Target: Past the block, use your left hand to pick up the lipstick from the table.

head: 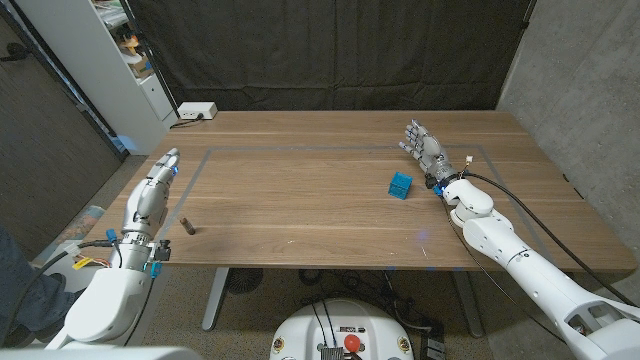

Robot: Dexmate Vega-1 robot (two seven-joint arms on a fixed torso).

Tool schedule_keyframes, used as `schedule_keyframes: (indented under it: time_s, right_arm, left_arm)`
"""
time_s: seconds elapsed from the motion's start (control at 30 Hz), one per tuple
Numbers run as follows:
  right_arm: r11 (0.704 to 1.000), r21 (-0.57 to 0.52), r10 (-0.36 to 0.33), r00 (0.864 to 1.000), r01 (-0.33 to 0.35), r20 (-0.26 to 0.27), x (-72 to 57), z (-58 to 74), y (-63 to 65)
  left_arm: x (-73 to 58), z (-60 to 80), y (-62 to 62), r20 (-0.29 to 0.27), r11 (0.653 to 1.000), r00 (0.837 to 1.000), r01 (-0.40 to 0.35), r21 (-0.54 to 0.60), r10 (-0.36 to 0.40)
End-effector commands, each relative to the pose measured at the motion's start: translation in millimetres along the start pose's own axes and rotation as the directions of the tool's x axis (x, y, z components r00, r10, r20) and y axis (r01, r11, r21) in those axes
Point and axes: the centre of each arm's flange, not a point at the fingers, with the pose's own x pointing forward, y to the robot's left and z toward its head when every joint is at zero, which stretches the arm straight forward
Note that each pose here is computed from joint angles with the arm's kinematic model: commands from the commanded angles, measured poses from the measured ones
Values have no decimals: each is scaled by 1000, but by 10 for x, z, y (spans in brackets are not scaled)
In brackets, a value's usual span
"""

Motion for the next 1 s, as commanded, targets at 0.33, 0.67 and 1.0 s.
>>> schedule_keyframes:
  time_s: [0.33, 0.67, 1.0]
  right_arm:
    - [1000, -2, -2, 1000, 2, -4, 61, -13, -10]
    - [1000, -1, -3, 1000, 3, -2, 103, -6, -13]
    - [1000, -1, -4, 1000, 4, 4, 141, 31, -9]
  left_arm:
    - [-41, -27, 186, -38, 998, 998, -48, 39, 49]
    - [-94, -3, 294, -43, 996, 996, -74, 57, 77]
    - [-143, -8, 350, -55, 994, 995, -85, 71, 89]
